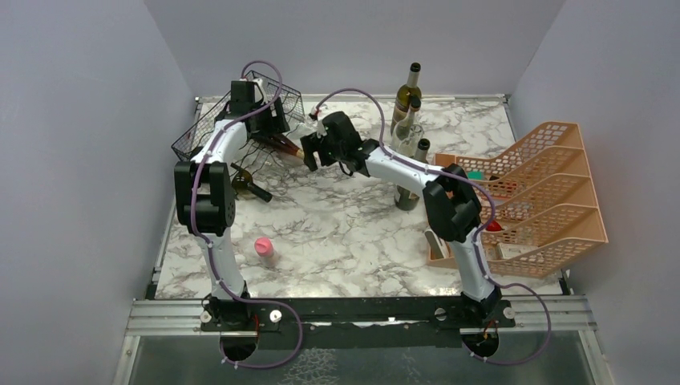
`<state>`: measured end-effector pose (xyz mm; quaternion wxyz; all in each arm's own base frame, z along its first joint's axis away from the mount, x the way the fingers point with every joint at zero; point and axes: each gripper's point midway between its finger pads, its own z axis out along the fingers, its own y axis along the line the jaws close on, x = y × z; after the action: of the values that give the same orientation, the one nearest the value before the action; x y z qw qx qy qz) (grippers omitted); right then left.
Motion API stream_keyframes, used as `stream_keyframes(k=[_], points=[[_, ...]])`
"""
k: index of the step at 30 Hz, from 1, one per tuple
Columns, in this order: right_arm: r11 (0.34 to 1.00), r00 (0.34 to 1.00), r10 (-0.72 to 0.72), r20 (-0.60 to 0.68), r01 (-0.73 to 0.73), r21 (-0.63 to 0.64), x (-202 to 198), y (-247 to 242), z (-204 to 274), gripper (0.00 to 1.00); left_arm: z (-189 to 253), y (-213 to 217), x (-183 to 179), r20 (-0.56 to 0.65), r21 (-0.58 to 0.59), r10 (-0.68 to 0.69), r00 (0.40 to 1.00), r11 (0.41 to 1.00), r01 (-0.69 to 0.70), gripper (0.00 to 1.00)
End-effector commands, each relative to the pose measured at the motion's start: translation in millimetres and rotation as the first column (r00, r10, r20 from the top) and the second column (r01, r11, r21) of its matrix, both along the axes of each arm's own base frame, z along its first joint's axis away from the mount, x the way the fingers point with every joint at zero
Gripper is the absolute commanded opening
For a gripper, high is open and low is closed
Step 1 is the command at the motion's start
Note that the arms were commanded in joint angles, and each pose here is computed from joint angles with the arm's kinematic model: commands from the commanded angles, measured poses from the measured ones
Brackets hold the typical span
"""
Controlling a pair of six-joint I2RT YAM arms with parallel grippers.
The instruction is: Take the wine bottle off the wine rack
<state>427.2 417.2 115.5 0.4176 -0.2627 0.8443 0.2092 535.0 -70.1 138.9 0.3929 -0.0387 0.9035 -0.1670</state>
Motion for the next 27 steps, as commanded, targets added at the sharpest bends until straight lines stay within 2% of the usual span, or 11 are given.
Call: stream_keyframes(k=[1, 5, 11, 18, 27], points=[[0.999, 0.982, -0.034, 0.186, 0.026, 0.048, 64.5, 5.2, 15.4, 0.82, 10.1, -6.7, -4.9, 0.013, -0.029, 0.0, 1.0, 1.0, 0.001, 0.8], [1.0, 0.964, -0.026, 0.265, 0.027, 0.0, 96.0, 12.1, 8.0, 0.83, 15.2, -8.1, -5.9, 0.019, -0.047, -0.013, 1.0, 0.999, 0.014, 0.8], [0.998, 0.948, -0.03, 0.317, 0.045, -0.038, 127.8, 15.5, 0.7, 0.88, 9.6, 0.8, -3.7, -0.008, -0.11, 0.001, 1.0, 0.994, -0.002, 0.79], [0.999, 0.936, -0.013, 0.353, 0.028, -0.037, 144.6, 16.7, -11.4, 0.88, 12.2, 0.4, -2.8, -0.018, -0.185, -0.014, 1.0, 0.983, 0.011, 0.75], [1.0, 0.926, 0.024, 0.376, -0.024, -0.006, 161.0, 30.4, -30.9, 0.85, 28.1, -4.4, -5.8, 0.021, -0.197, -0.046, 0.999, 0.979, 0.049, 0.76]])
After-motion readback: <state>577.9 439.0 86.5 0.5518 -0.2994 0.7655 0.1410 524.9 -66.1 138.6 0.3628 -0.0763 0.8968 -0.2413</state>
